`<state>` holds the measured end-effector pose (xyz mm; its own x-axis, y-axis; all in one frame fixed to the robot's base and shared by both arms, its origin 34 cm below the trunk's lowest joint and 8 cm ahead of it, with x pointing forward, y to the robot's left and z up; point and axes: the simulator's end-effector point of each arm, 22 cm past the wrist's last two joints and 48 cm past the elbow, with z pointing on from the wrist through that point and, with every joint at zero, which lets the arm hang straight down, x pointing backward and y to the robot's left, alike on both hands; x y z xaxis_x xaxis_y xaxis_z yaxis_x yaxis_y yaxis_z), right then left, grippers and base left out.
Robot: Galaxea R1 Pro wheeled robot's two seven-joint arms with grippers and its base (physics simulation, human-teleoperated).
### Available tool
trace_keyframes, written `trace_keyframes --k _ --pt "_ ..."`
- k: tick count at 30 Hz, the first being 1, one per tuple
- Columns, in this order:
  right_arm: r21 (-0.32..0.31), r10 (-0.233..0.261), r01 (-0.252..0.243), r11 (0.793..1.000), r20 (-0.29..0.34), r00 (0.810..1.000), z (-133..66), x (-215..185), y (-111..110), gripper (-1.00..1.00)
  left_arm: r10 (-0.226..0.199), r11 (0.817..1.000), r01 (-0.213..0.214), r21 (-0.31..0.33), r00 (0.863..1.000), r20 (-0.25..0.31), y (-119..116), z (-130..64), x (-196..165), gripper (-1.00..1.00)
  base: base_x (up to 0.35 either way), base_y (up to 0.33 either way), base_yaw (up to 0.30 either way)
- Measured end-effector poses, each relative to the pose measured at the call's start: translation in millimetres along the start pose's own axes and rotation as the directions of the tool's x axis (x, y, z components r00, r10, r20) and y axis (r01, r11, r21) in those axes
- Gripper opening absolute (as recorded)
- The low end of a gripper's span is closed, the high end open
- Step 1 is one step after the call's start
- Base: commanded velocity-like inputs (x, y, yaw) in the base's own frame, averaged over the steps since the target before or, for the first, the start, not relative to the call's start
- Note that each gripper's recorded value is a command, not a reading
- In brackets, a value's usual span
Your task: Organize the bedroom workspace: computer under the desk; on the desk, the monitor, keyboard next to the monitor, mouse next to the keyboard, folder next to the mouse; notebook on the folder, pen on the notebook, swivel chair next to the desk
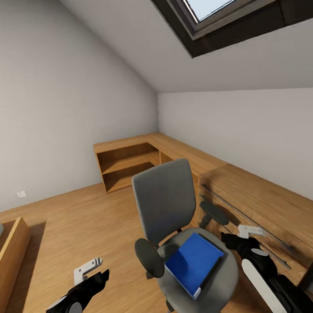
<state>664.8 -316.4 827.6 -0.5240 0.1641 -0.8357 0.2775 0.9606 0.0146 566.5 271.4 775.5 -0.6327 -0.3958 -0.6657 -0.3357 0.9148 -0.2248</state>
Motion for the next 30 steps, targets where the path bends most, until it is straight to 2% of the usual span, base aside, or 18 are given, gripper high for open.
trace_keyframes --k 19,30 --pt "0.000 0.001 -0.001 1.000 -0.004 1.000 0.9 1.7 0.1 1.00 0.002 1.000 -0.002 0.001 1.000 -0.003 -0.8 0.6 1.4 1.00 0.000 0.000 0.273" --pt "-0.006 -0.003 0.003 1.000 -0.008 1.000 1.6 3.9 1.5 1.00 0.005 1.000 -0.005 0.001 1.000 -0.006 -1.2 1.3 2.5 1.00 0.000 0.000 0.040"
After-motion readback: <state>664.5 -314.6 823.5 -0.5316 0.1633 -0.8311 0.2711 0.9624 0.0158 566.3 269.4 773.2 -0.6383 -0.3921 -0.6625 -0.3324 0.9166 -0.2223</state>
